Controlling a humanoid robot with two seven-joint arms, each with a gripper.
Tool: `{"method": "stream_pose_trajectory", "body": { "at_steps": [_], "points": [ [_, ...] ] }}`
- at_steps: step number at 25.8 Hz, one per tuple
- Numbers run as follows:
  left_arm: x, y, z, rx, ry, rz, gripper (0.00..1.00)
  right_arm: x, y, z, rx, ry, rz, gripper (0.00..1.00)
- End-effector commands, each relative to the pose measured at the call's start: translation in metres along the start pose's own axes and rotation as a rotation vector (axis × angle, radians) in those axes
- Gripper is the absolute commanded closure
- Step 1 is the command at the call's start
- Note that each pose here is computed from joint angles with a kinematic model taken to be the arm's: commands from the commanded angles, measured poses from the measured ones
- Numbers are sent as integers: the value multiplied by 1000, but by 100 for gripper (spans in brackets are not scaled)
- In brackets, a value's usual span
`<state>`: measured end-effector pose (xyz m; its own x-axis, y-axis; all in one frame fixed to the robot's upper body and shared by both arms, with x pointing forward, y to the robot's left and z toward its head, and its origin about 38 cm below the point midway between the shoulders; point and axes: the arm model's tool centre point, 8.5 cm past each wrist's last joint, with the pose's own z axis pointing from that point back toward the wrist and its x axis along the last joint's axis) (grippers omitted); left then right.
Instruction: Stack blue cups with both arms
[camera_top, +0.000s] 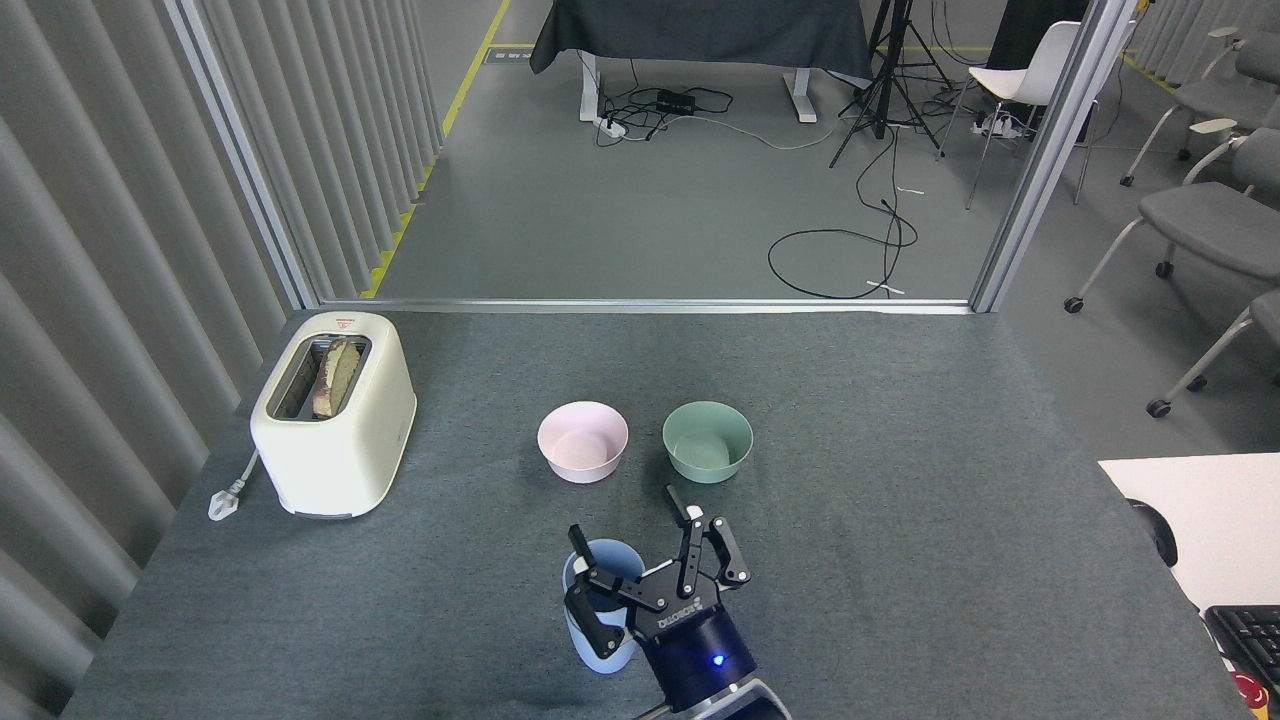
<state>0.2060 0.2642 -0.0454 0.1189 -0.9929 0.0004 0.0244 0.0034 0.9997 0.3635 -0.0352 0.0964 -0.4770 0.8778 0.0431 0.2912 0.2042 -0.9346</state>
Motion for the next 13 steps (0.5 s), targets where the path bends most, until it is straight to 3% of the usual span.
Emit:
{"method": "stream_pose_trajectory", "body": {
  "at_steps": [1, 3, 6, 10, 13],
  "points": [
    [0, 0, 0, 1, 0, 0, 0, -45, -31, -1, -82, 112, 3, 0],
    [0, 0, 0, 1, 0, 0, 0, -80, -32, 13, -43, 181, 21, 0],
    [0, 0, 0, 1, -2, 1, 0, -126, -17, 66, 60, 244, 62, 0],
    [1, 1, -1, 2, -6, 3, 0, -140, 12, 158, 228, 272, 52, 0],
    [3, 1, -1, 2, -14, 7, 0, -142, 18, 212, 256, 338, 48, 0]
  ]
}}
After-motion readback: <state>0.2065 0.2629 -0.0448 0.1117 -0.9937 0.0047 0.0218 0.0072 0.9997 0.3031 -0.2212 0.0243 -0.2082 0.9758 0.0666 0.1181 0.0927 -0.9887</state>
